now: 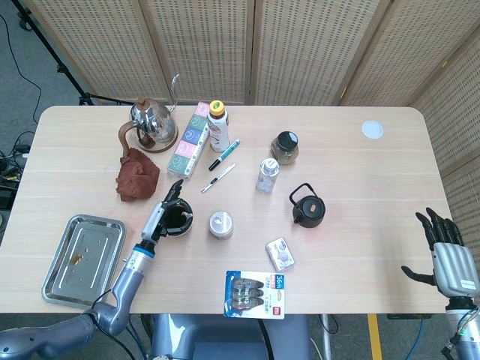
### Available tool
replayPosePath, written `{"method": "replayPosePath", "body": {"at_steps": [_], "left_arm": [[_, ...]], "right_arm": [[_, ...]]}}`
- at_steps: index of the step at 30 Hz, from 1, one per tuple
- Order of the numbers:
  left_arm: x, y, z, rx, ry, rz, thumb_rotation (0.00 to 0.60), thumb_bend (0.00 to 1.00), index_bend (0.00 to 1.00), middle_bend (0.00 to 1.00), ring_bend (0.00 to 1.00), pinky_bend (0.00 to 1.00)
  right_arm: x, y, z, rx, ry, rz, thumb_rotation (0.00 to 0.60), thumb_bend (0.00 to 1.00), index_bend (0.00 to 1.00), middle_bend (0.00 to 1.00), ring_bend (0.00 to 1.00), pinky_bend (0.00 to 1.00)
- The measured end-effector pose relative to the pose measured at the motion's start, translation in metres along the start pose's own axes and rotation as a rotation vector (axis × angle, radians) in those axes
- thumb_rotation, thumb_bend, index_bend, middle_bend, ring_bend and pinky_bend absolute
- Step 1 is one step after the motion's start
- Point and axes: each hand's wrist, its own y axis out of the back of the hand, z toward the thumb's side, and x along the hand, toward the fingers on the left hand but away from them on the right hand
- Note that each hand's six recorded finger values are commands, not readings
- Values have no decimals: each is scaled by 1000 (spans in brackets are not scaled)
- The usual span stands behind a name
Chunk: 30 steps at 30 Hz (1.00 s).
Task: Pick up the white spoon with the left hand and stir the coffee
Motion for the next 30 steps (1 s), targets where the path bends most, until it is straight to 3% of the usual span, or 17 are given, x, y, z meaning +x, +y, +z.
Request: {"method": "replayPosePath", "body": {"at_steps": [5,20,30], "left_arm": [[-11,-2,-2,-9,-5,-12,600,496,632,0,0,0],[-14,21,-13,-6,1,50,600,496,633,0,0,0],[-1,13,-7,12,-25,50,600,495,633,0,0,0]], "right_arm": [[1,0,0,0,2,0,600,0,0,0,0,0],[1,-4,2,6,3,9,600,0,0,0,0,0],[0,-3,0,2,-1,7,600,0,0,0,0,0]]}}
